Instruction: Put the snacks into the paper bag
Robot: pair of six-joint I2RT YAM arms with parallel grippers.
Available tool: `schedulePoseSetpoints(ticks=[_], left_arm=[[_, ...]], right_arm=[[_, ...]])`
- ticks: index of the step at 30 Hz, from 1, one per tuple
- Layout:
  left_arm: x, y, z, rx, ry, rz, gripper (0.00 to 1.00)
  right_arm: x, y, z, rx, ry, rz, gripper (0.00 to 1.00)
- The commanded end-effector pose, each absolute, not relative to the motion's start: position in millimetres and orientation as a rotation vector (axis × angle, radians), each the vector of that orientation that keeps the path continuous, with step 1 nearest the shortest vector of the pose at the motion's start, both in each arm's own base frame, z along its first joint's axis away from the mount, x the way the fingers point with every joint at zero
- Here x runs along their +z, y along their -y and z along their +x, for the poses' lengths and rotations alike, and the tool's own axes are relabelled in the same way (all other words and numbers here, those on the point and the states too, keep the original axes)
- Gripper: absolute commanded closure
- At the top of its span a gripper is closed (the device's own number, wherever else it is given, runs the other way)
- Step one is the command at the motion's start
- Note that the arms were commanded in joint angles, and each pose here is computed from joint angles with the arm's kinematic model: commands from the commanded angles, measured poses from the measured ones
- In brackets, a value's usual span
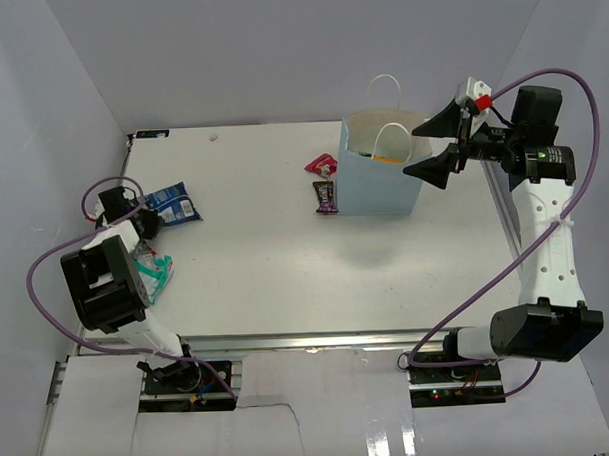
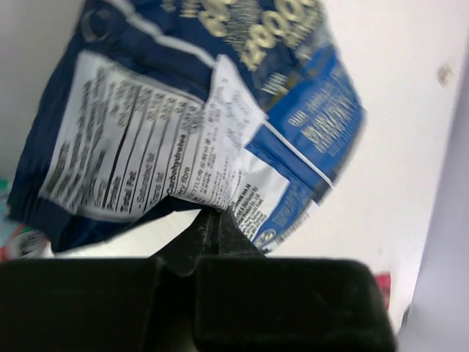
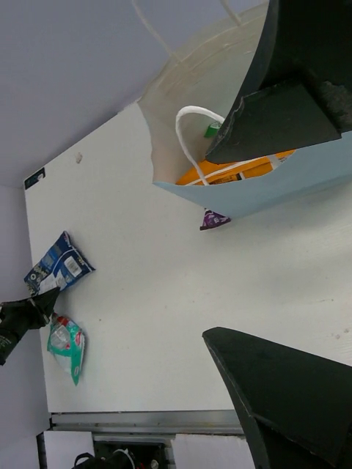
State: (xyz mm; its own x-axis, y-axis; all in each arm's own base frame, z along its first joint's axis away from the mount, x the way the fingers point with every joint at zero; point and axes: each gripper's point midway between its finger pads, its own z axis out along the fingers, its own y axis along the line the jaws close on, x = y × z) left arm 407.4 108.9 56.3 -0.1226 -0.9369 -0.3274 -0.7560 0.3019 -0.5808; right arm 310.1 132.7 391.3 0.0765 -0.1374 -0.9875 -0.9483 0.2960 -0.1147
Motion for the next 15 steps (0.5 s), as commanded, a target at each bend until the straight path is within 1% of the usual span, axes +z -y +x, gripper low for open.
schedulePoseSetpoints(ticks=[1,4,5,9,12,13,14,15], left_arm=[[117,-87,434,-0.556,-1.911,-1.091,1.0],[136,-71,436,-0.65,-1.892,-0.925,1.0],[145,-58,435,-0.717,-1.892,-0.842,1.0],[156,-30,423,-0.828,-1.934,-0.688,1.0],[166,-3,409,-0.889,-1.958,-0.529,1.0],[162,4,403,-0.908,-1.974,-0.513,1.0],[165,13,397,-0.931,-1.979,-0.479,1.0],[164,25,391,-0.956,-1.998,-0.438,1.0]], right_arm=[[427,-141,284,0.859,-1.224,-1.176,0.02],[437,-141,282,0.841,-1.195,-1.182,0.02],[443,-142,280,0.845,-1.186,-1.181,0.02],[451,-155,272,0.895,-1.158,-1.204,0.01],[437,-173,275,0.888,-1.2,-1.216,0.0],[429,-197,266,0.914,-1.187,-1.273,0.0],[419,-205,273,0.852,-1.234,-1.28,0.0],[408,-228,261,0.88,-1.225,-1.343,0.0]])
